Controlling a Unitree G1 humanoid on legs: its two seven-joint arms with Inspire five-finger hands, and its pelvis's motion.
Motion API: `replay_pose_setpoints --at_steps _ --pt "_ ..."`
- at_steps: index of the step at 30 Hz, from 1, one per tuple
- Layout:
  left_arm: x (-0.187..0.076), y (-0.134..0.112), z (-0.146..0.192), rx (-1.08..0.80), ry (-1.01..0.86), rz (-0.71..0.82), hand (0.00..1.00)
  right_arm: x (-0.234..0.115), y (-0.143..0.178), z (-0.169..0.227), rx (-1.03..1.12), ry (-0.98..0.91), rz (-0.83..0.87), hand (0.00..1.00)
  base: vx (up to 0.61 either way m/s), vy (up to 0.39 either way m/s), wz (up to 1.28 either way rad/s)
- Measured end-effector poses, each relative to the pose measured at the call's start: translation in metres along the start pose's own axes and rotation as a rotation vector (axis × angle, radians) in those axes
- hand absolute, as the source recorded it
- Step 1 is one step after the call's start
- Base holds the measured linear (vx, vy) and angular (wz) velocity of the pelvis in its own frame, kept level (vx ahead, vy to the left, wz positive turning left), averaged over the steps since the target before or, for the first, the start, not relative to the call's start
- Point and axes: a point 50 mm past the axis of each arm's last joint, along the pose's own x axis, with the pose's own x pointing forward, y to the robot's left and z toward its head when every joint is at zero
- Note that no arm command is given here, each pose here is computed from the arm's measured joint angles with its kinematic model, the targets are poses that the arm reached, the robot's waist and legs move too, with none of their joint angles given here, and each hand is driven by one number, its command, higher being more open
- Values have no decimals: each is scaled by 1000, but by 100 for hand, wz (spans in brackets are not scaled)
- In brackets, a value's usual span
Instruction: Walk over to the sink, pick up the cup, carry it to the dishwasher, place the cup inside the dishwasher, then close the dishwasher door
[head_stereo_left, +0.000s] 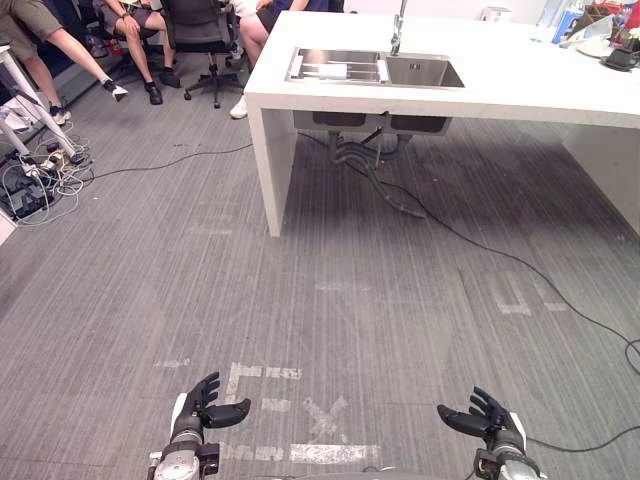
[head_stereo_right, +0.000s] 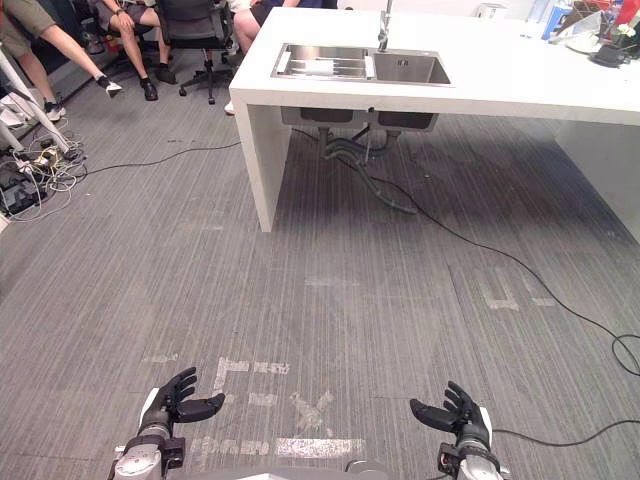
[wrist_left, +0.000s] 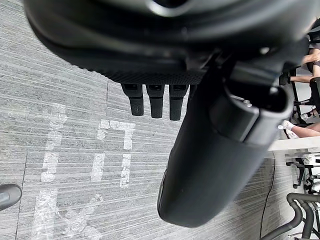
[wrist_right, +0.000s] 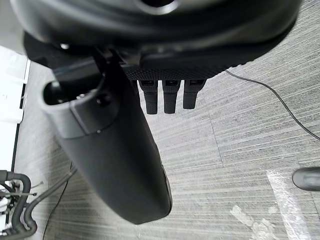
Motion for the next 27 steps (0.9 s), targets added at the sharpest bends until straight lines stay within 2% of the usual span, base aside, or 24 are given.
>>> replay_pose_setpoints --at_steps 19,27 --pt "-2 -9 -3 -24 8 -16 90 2 -3 4 20 -5 -16 90 -21 -3 -4" --pt "-3 -22 14 -59 -67 -48 90 11 7 36 35 -99 -8 90 27 18 -11"
